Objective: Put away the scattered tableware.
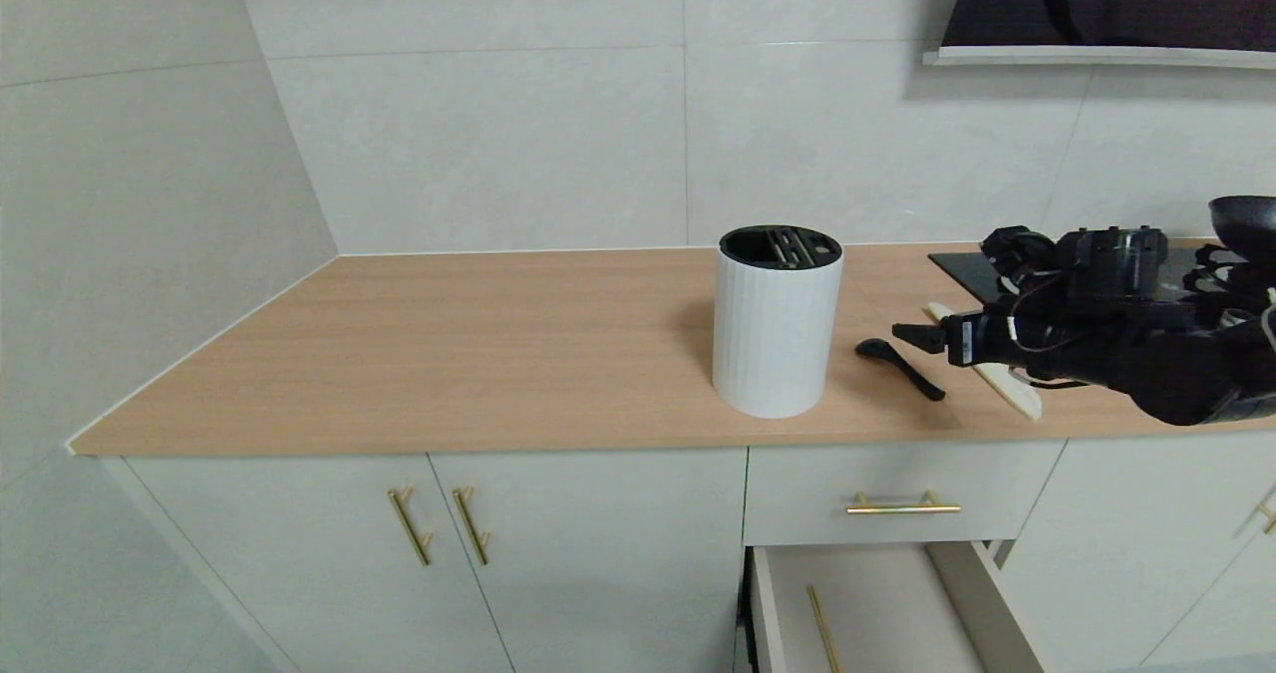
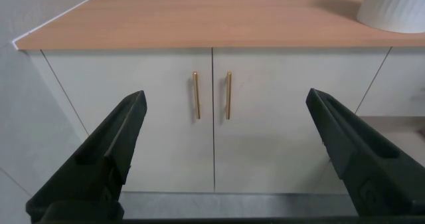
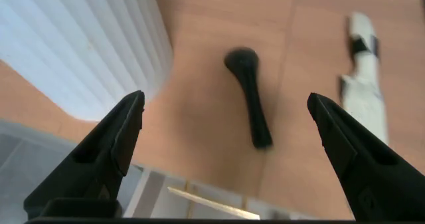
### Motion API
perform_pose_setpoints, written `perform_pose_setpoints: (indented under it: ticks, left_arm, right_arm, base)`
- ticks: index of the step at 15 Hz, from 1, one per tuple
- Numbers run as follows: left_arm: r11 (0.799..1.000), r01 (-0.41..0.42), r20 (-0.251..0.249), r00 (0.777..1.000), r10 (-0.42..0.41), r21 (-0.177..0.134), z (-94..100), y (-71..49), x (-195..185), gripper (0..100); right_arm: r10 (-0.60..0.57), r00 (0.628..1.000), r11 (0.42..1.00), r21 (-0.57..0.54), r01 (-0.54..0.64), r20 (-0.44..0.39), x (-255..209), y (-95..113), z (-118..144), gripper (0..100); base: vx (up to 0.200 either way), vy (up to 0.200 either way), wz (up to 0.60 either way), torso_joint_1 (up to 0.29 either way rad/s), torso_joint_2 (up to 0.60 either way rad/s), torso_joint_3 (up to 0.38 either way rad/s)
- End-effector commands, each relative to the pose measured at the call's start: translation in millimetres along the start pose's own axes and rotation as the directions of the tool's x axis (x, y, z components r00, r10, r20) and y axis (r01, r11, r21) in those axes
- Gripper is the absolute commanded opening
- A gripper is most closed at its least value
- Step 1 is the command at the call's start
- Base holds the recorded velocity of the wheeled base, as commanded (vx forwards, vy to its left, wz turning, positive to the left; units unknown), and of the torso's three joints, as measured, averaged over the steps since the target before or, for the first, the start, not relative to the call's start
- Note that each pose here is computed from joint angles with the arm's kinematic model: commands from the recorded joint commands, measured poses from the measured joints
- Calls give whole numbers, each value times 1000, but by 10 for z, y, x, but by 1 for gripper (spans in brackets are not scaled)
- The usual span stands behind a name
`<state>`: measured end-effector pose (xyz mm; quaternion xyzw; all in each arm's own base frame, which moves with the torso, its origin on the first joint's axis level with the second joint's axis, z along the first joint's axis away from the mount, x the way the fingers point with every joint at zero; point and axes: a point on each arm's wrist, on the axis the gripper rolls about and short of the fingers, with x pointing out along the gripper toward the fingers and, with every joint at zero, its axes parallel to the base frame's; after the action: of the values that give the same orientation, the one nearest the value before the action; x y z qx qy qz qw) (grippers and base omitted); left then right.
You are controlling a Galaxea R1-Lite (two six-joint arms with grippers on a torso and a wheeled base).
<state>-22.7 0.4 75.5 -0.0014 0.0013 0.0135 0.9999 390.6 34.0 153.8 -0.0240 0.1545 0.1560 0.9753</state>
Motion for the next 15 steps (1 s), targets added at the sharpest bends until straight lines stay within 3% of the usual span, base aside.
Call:
perform_pose_setpoints:
  ticks: [1, 5, 15]
  left_arm:
    - [1000, -1, -1, 1000, 1, 0, -1, 0, 1, 100]
    - [1000, -1, 1, 1000, 1, 0, 3, 0, -1, 100]
    - [1000, -1, -1, 1000, 1, 0, -1, 0, 1, 100]
  right_arm:
    - [-9, 999, 1000, 0, 9, -53, 349, -168, -248, 100]
    - [-26, 999, 1000, -7, 26, -31, 569, -285, -452, 100]
    - [-19, 997, 1000, -26, 17, -76, 749, -259, -692, 100]
  base:
    - [0, 0, 0, 0, 0, 0]
    - [0, 0, 0, 0, 0, 0]
    - [0, 0, 0, 0, 0, 0]
